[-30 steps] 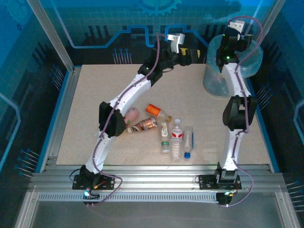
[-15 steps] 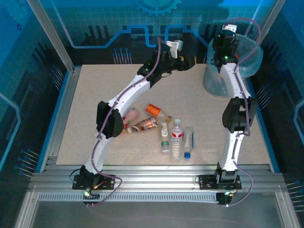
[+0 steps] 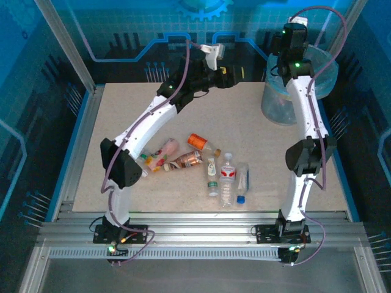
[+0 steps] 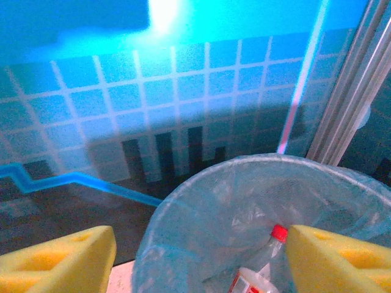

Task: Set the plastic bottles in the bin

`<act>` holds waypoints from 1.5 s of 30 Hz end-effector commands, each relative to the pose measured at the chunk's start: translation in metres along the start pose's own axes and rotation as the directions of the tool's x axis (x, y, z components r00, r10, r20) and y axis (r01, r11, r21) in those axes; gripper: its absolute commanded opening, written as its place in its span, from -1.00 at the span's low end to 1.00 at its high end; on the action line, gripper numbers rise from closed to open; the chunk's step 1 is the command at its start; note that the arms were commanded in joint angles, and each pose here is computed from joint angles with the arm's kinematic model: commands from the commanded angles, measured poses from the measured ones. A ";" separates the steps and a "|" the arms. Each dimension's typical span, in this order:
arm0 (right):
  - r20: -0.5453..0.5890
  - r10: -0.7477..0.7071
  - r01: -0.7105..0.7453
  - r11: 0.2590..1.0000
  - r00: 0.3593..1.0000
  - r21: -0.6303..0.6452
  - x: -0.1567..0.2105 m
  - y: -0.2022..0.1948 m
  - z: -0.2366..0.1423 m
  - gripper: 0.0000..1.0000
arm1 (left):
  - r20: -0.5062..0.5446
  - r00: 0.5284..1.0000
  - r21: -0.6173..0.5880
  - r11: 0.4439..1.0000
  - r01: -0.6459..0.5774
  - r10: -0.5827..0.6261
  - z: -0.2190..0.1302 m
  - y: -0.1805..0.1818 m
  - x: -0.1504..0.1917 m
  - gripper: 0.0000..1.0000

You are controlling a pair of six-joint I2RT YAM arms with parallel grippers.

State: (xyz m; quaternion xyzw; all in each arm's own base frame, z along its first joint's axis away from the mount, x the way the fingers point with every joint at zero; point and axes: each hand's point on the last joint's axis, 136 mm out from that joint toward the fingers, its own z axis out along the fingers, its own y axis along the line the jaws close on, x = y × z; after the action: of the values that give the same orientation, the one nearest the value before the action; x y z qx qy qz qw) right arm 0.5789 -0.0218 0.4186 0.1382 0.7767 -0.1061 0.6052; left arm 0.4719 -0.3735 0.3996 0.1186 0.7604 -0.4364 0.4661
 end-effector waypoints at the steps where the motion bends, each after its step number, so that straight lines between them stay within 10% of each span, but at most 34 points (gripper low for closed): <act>1: 0.032 -0.020 0.023 0.996 0.999 -0.084 -0.025 0.026 -0.047 0.49 | 0.021 0.998 -0.038 0.997 -0.061 0.062 -0.035 -0.010 -0.010 0.42; 11: 0.193 -0.322 0.375 0.766 0.927 -0.523 0.007 0.186 -0.183 0.44 | 0.056 0.993 -0.287 0.954 -0.086 0.106 -0.156 0.035 0.019 0.43; 19: 0.396 -0.410 0.517 0.242 0.821 -0.821 0.127 0.294 -0.304 0.25 | 0.031 0.999 -0.513 0.858 -0.016 0.036 -0.275 0.092 0.091 0.43; 22: 0.463 -0.471 0.556 0.071 0.751 -0.828 0.176 0.314 -0.334 0.22 | 0.006 1.000 -0.582 0.813 0.003 0.000 -0.307 0.107 0.121 0.42; 31: 0.282 -0.590 0.310 -0.056 0.757 -0.949 0.268 0.346 -0.375 0.10 | -0.030 0.989 -0.663 0.744 0.089 -0.145 -0.341 0.129 0.187 0.43; 37: 0.594 -0.503 0.452 -0.386 0.628 -0.804 0.346 0.360 -0.411 0.05 | 0.020 0.978 -0.728 0.667 0.157 -0.208 -0.352 0.153 0.214 0.37; 45: 0.796 -0.290 0.589 -0.549 0.531 -0.593 0.402 0.372 -0.422 0.06 | 0.114 0.973 -0.830 0.520 0.204 -0.199 -0.373 0.185 0.223 0.37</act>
State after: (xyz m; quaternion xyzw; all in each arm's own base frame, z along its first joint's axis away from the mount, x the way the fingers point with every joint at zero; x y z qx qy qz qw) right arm 0.2638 0.4818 0.1444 -0.6990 0.5613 0.2084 0.3910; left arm 0.2181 -0.0515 0.1666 -0.1342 0.9197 -0.1012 0.3549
